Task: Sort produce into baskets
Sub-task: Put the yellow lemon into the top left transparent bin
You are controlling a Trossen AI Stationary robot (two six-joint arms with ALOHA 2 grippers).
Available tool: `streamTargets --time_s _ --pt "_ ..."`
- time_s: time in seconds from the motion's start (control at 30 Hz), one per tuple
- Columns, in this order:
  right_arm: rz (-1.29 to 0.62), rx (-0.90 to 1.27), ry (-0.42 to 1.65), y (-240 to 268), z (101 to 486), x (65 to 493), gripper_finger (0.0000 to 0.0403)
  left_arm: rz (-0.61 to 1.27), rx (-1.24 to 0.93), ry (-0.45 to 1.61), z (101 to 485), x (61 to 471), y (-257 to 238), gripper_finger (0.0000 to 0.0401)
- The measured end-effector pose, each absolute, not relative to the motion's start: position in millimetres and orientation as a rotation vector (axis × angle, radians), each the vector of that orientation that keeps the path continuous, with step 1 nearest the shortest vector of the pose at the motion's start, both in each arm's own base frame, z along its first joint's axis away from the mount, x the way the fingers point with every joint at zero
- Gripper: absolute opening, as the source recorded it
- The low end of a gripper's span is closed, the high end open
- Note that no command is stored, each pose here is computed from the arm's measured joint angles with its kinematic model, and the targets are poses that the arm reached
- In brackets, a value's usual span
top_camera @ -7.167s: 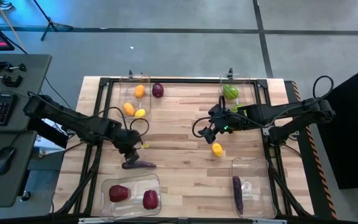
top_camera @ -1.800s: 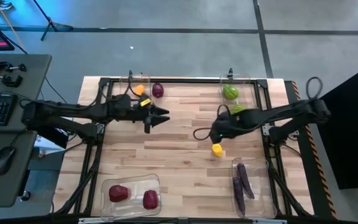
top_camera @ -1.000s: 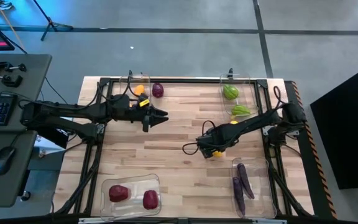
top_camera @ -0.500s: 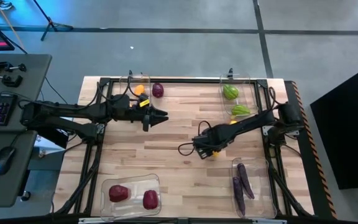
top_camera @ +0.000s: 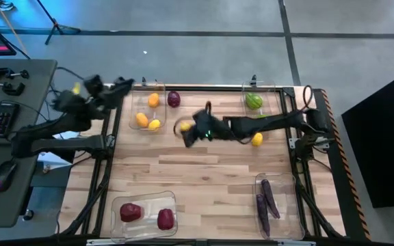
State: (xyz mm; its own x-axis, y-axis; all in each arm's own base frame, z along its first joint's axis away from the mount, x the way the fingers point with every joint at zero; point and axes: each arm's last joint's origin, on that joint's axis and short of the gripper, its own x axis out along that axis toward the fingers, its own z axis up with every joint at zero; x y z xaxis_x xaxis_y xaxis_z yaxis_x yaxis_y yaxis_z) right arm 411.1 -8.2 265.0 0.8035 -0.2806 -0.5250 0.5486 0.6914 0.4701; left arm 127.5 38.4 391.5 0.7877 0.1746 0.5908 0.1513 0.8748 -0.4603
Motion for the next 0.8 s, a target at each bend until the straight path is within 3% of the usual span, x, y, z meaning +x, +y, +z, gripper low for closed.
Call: streamTargets --time_s 0.23,0.57,0.8 --pt "-0.355 0.673 0.223 -54 254 453 0.0140 0.004 -0.512 -0.683 394 114 34 0.0191" --pt "-0.326 0.605 0.193 -95 226 516 0.0157 0.000 -0.635 -0.618 387 125 37 0.0191" --pt "-0.376 0.734 0.200 -114 209 533 0.0170 -0.009 -0.650 -0.627 388 124 37 0.0191"
